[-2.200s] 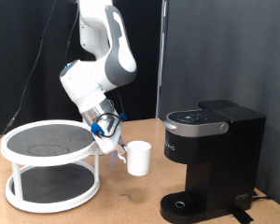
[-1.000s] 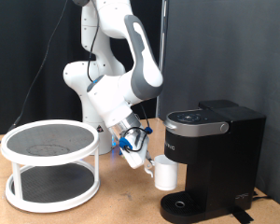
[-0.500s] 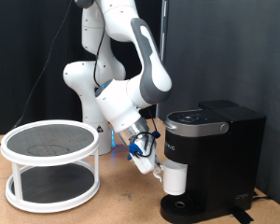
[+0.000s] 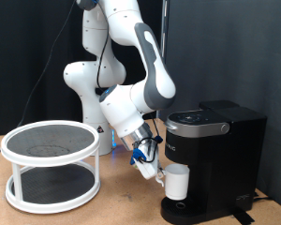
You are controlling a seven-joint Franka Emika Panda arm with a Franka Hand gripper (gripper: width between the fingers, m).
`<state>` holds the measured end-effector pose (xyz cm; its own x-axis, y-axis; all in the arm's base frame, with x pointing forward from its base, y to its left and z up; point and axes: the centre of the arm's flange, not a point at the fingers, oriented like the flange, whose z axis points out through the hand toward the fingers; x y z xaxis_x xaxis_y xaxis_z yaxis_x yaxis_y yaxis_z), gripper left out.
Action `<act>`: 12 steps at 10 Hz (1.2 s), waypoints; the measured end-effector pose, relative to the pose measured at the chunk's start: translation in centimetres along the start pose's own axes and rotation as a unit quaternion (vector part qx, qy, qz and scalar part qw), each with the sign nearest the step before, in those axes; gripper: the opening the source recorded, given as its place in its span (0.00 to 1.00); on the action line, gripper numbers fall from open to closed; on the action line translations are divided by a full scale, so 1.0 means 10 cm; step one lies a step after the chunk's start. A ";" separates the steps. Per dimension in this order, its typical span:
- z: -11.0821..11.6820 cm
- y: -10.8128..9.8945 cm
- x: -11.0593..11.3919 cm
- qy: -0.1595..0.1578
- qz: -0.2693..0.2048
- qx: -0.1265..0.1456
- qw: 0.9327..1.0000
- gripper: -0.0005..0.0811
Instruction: Make a cup of coffee with the keurig machine
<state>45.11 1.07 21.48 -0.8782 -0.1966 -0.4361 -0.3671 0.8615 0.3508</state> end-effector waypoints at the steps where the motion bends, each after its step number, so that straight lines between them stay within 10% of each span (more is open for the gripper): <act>1: 0.01 -0.01 0.00 -0.003 -0.001 0.002 1.000 0.01; 8: 0.02 -0.04 -0.05 -0.025 -0.002 0.005 1.000 0.09; 12: 0.01 -0.09 -0.01 -0.021 0.000 -0.003 1.000 0.75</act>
<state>45.58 0.36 21.10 -0.8650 -0.1762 -0.4699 -0.3682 0.8590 0.3557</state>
